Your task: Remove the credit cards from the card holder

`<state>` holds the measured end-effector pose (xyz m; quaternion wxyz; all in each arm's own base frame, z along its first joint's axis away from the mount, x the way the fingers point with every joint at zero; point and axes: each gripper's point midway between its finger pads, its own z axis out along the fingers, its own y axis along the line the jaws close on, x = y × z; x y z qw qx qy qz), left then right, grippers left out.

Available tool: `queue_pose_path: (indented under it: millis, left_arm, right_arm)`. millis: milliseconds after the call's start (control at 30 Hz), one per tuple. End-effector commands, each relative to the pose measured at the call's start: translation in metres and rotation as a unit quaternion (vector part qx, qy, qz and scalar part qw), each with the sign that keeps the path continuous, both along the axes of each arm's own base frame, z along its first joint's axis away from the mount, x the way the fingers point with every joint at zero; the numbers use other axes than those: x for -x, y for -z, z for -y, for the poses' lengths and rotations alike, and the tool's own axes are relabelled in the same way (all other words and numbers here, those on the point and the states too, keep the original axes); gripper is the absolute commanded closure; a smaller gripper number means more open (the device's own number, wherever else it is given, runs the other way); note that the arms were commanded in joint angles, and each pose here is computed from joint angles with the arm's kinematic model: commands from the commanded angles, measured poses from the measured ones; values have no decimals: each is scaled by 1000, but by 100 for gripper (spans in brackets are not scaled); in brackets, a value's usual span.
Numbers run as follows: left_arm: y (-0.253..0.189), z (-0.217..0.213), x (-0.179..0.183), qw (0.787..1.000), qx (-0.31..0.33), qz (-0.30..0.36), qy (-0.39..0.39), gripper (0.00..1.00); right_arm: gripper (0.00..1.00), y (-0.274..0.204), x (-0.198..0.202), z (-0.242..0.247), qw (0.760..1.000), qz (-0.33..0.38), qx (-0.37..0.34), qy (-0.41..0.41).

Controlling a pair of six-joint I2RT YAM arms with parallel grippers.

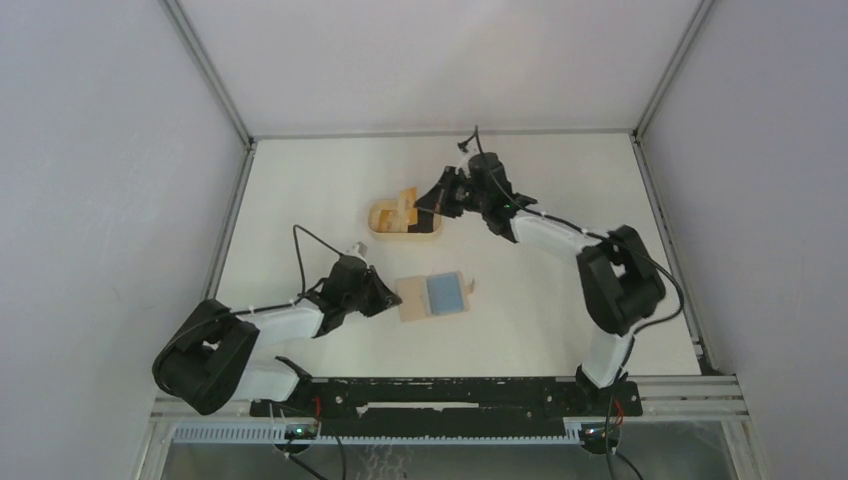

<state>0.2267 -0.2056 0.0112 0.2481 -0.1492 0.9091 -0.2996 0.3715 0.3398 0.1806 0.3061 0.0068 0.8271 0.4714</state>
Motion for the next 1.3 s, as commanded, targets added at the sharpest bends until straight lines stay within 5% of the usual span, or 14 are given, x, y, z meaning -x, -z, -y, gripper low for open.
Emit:
queue_pose_path:
  millis: [0,367,567,700,1267]
  left_arm:
    - [44,-41,41,994,-82,-68,8,100]
    - [28,-43,37,998,-63,-26,10,97]
    - [24,-45,37,998,-63,-16,15,69]
    - [22,-45,37,998,-62,-12,16,59]
    - [13,-62,37,997,-82,2,-14,51]
  right_arm:
    - [100,11,-35,-35,1000,-15,-7,18]
    - [100,38,-73,-85,999,-29,7,45]
    - [100,57,-75,-84,997,-54,6,58]
    - [100,63,-76,-83,995,-68,-4,67]
    - [100,87,-73,-75,992,-101,10,69]
